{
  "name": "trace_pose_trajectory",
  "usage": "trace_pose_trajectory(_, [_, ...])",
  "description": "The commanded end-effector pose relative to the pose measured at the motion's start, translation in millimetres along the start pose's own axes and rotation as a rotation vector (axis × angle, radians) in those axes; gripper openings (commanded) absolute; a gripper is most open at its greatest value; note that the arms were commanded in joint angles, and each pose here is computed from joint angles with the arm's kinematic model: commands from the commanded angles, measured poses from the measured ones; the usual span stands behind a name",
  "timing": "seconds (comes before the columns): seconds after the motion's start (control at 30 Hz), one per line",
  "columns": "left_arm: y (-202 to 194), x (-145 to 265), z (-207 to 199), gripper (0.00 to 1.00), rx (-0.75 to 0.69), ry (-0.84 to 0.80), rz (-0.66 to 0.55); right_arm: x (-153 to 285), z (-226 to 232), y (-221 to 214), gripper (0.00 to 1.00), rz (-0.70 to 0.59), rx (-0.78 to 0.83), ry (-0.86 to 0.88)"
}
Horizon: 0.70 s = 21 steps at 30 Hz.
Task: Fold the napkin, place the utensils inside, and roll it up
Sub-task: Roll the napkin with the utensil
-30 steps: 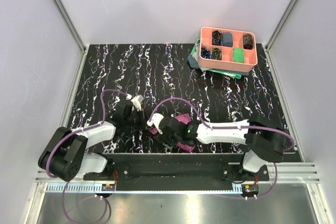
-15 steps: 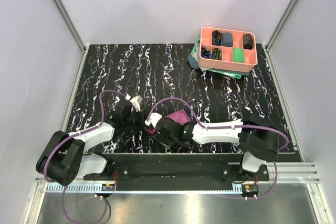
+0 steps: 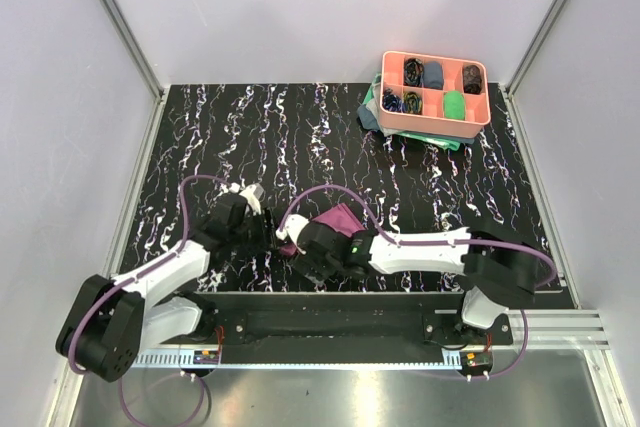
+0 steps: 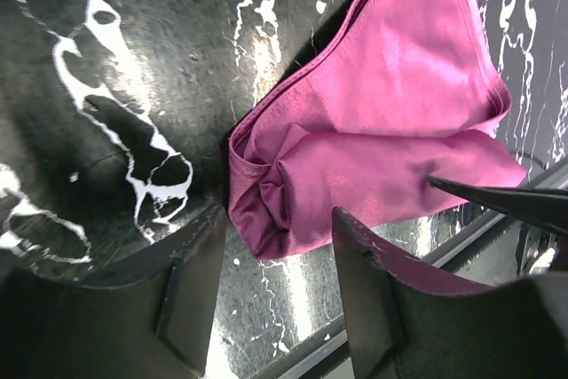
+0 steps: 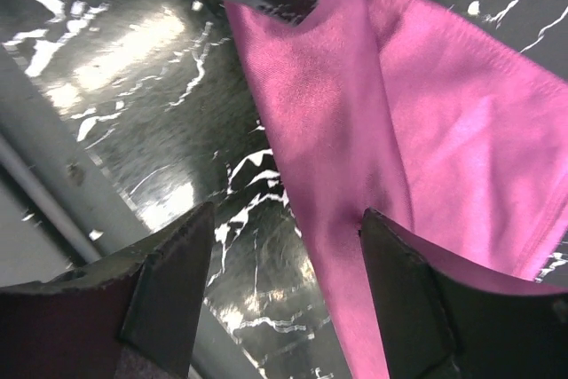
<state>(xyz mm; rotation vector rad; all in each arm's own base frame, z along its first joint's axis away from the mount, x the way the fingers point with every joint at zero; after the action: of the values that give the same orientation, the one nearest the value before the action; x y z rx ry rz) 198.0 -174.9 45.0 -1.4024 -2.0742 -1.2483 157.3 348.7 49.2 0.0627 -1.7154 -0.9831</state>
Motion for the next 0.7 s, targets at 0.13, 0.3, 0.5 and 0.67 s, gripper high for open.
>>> trace_pose_trajectory(0.13, [18.4, 8.0, 1.4, 0.56, 0.004, 0.055, -0.083, 18.4, 0.0, 26.9, 0.77, -0.067, 0.108, 0.041])
trace_pose_trajectory(0.3, [19.1, 11.2, 2.2, 0.58, 0.018, 0.065, -0.096, 4.0, 2.6, 17.8, 0.77, -0.032, 0.151, 0.049])
trace_pose_trajectory(0.5, [21.6, 17.6, 6.1, 0.60, 0.029, 0.084, -0.118, -12.5, -1.8, 8.6, 0.77, -0.005, 0.198, 0.021])
trace_pose_trajectory(0.67, [24.4, 23.6, 6.2, 0.62, 0.029, 0.084, -0.129, -14.3, -5.8, 13.0, 0.76, -0.019, 0.216, -0.005])
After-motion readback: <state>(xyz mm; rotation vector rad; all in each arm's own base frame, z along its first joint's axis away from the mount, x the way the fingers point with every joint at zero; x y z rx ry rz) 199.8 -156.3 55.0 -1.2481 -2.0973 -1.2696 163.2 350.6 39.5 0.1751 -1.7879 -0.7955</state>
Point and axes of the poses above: each gripper's point midway between its finger pads, its own x axis back along the fingers, its own z axis along the line the jaws close on, y = z × x, the point moved 1 cm from there along x, back along the fingers, and after that the axes turned 4 degrees about -x, right-handed, at the moved point
